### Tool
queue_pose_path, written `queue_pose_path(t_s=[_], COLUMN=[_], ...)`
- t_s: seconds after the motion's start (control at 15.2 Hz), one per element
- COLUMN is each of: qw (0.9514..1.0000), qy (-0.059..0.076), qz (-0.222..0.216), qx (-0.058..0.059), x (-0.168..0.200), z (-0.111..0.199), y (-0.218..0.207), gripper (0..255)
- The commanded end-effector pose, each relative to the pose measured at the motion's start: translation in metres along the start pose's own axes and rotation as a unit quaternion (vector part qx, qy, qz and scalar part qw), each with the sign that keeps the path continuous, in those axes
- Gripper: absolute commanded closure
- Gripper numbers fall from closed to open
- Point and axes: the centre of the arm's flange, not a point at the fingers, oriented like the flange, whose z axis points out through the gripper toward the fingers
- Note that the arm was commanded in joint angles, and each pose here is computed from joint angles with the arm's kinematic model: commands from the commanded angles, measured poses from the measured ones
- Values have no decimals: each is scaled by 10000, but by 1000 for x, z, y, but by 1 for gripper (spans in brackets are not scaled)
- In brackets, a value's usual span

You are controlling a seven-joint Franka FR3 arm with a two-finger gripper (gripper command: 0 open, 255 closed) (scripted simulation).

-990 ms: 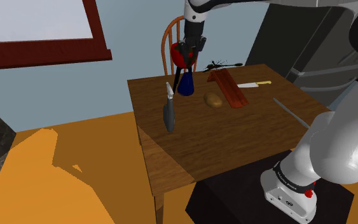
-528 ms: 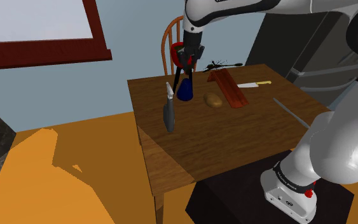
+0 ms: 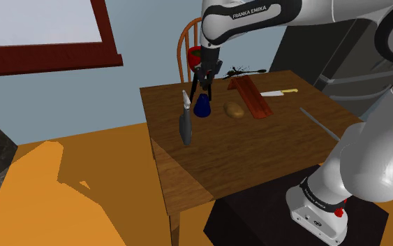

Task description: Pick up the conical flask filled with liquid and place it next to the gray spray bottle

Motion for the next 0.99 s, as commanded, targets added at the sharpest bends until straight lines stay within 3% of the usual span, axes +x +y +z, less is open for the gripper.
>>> queue_pose_path(t_s=[0.0,0.59,0.66,0.92], qw=[10000,10000,10000,10000], qy=[6,6,6,6], qz=[0,0,0,0], qx=[1,1,1,1], x=[0,0,0,0], z=[9,18,18,18], y=[0,0,0,0], gripper=[255,255,0,0])
